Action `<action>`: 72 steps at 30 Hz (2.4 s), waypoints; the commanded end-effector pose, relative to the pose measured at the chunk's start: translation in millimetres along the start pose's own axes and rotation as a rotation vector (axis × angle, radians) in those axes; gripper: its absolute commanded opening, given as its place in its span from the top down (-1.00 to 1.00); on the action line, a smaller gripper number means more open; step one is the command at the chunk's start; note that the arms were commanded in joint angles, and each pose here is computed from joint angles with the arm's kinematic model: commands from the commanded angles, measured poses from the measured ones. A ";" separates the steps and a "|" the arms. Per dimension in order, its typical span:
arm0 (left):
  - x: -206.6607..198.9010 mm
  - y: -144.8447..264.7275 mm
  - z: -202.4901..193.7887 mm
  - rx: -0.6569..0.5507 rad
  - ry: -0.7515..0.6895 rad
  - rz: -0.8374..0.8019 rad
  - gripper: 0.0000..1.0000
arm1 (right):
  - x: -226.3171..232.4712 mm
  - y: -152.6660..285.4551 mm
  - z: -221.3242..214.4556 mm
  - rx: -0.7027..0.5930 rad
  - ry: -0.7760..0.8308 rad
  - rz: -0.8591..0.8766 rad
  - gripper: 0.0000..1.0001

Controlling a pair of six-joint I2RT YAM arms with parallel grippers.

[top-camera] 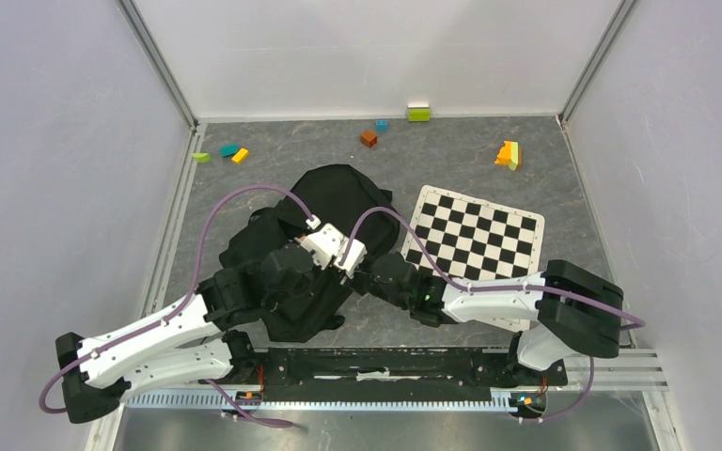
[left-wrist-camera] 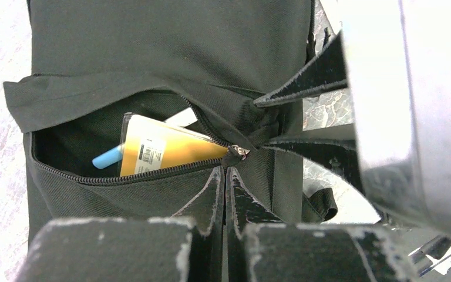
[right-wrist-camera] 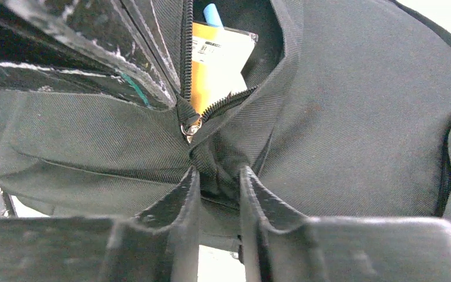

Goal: Pack the student bag
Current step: Zip the student bag at the center of the board.

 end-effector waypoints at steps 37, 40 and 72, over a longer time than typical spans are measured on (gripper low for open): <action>53.9 -12.5 55.1 -0.155 0.146 -0.019 0.96 | -24.1 32.0 61.9 -0.005 -0.009 0.001 0.28; 54.9 -10.5 53.0 -0.163 0.156 -0.006 0.96 | -31.1 25.9 80.5 -0.014 -0.014 0.008 0.07; 94.1 -28.8 70.3 -0.108 0.385 0.238 0.96 | -24.7 13.9 16.5 0.104 -0.095 -0.014 1.00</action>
Point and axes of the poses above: each gripper's point midway between its finger pads, its own y axis back along the fingers, its own x axis along the line the jaws close on, z = x × y, the point moved 10 cm from there along y, back along the fingers, and after that the axes turned 7 degrees about y, right-handed, at the moved point
